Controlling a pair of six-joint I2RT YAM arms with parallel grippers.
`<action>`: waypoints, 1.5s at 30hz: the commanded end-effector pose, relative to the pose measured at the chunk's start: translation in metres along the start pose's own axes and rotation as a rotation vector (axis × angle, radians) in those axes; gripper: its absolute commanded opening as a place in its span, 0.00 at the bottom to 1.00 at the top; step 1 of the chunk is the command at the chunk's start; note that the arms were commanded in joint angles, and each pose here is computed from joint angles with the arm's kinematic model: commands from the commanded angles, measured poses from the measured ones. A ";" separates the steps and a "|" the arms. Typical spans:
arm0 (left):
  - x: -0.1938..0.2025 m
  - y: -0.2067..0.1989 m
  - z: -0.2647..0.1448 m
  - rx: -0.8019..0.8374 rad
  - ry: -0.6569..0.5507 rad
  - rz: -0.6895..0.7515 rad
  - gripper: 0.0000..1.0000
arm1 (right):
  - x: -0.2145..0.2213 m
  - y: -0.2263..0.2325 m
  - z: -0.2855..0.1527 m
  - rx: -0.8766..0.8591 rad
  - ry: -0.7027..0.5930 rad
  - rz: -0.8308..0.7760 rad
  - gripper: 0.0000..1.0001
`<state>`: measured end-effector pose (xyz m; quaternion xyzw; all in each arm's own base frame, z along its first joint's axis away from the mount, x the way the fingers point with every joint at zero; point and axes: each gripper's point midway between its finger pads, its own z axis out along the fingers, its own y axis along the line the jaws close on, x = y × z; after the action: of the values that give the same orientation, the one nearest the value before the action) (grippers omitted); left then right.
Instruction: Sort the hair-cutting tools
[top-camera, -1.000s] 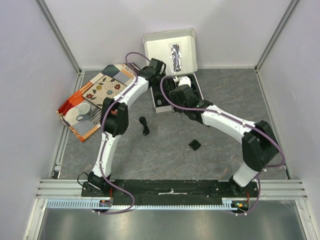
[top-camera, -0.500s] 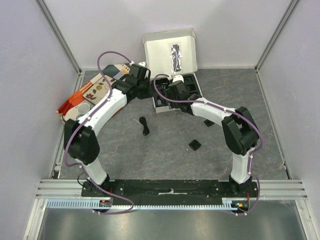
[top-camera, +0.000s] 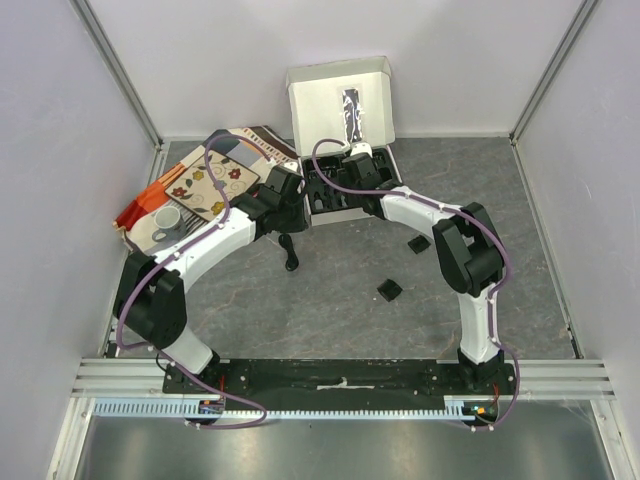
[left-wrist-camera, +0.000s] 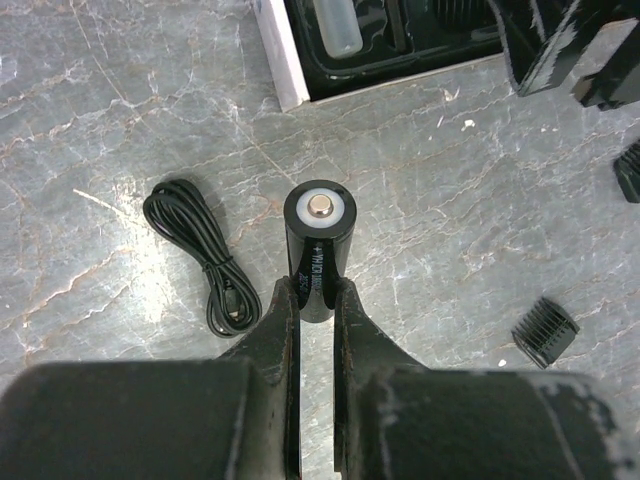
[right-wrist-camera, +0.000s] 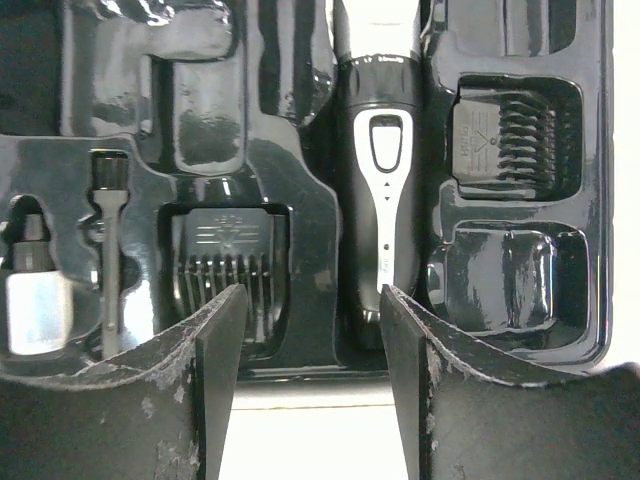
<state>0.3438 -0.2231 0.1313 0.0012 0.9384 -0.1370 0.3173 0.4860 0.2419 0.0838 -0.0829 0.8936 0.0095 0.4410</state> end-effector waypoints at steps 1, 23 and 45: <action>-0.035 -0.011 -0.013 0.039 -0.129 0.002 0.02 | -0.014 -0.003 0.010 0.009 -0.043 0.023 0.63; -0.034 -0.013 -0.013 0.048 -0.133 -0.009 0.02 | 0.045 0.000 -0.002 -0.055 0.068 0.058 0.63; -0.026 -0.011 -0.045 0.075 -0.175 -0.028 0.02 | 0.052 0.010 -0.037 -0.040 0.106 0.024 0.63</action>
<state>0.3359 -0.2227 0.1653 0.0017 0.9156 -0.1688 0.3648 0.4487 0.2453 0.0716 -0.0686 0.9015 0.0446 0.4251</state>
